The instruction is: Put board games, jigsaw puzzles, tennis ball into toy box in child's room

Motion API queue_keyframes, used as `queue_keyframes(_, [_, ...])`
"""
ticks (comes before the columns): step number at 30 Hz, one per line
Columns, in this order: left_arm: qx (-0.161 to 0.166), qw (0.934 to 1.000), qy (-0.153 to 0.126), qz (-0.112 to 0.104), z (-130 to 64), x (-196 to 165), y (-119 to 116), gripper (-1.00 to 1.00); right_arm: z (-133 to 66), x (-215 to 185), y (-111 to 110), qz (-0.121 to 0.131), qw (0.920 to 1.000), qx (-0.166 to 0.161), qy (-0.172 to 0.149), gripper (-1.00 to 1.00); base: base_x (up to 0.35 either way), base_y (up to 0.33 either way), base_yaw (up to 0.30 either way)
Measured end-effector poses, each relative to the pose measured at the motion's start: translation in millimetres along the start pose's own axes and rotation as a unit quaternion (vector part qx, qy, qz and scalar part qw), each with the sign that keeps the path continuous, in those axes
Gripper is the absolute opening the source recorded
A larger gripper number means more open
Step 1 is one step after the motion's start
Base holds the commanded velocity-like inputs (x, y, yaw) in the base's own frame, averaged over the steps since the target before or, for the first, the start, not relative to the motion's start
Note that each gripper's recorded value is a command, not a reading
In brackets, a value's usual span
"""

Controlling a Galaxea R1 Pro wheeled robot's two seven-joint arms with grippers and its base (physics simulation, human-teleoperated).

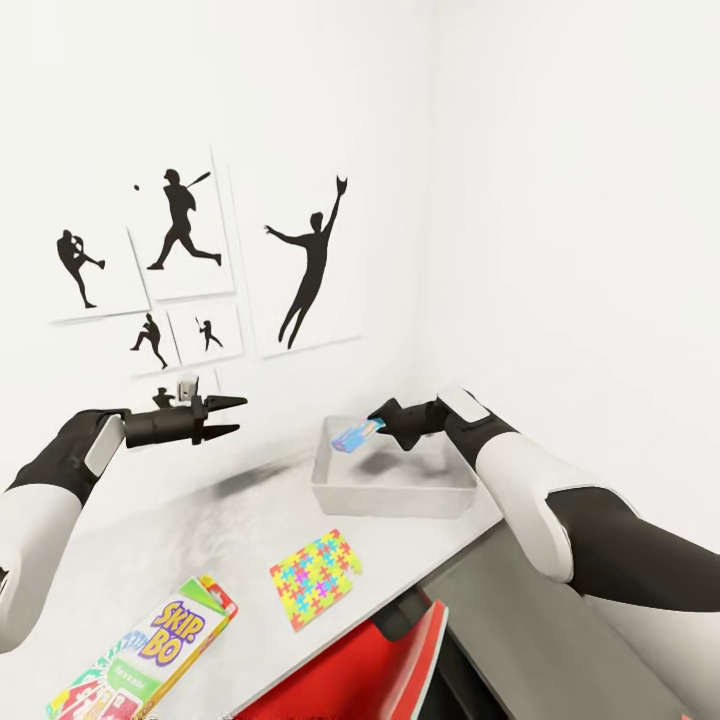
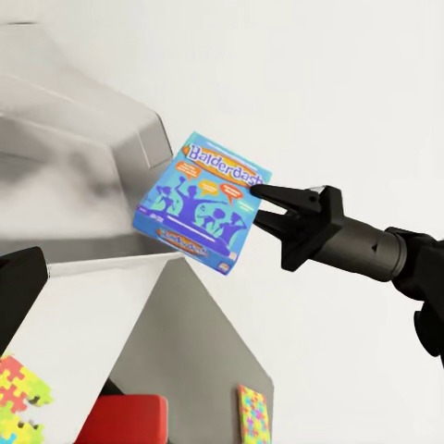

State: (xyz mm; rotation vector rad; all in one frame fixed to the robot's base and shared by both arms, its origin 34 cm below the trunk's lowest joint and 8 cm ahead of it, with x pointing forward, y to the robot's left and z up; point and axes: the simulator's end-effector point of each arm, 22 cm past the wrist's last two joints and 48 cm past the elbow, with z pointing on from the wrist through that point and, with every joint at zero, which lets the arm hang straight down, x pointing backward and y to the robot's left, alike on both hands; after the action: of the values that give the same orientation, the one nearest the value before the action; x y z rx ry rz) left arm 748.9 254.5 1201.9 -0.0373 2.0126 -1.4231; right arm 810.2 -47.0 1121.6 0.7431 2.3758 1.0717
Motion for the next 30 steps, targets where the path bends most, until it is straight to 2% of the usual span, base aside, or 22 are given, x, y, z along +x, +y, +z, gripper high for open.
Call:
queue_keyframes(8, [-0.002, 1.0000, 0.002, -0.004, 2.5, 1, 6, 1.00, 4.0, -4, -3, 0.003, 1.0000, 0.001, -0.002, -1.00, 0.000, 0.000, 0.114])
queue_keyframes(14, [-0.003, 1.0000, 0.003, -0.007, 4.4, 3, 12, 1.00, 2.0, -13, 9, -0.003, 0.9998, -0.013, -0.013, -1.00, 0.000, 0.000, 0.117])
queue_keyframes(19, [-0.004, 0.9999, 0.005, -0.010, 6.0, 4, 16, 1.00, 1.5, -22, 3, 0.000, 0.9998, -0.012, -0.019, -1.00, 0.000, 0.000, 0.101])
queue_keyframes(24, [-0.003, 0.9999, 0.005, -0.012, 6.6, 4, 17, 1.00, 1.9, -23, 1, 0.003, 0.9997, -0.012, -0.019, -1.00, 0.000, 0.000, 0.011])
queue_keyframes(30, [-0.003, 0.9999, 0.006, -0.014, 7.4, 5, 19, 1.00, 4.5, -23, -2, 0.005, 0.9998, -0.010, -0.018, -1.00, 0.000, 0.000, -0.131])
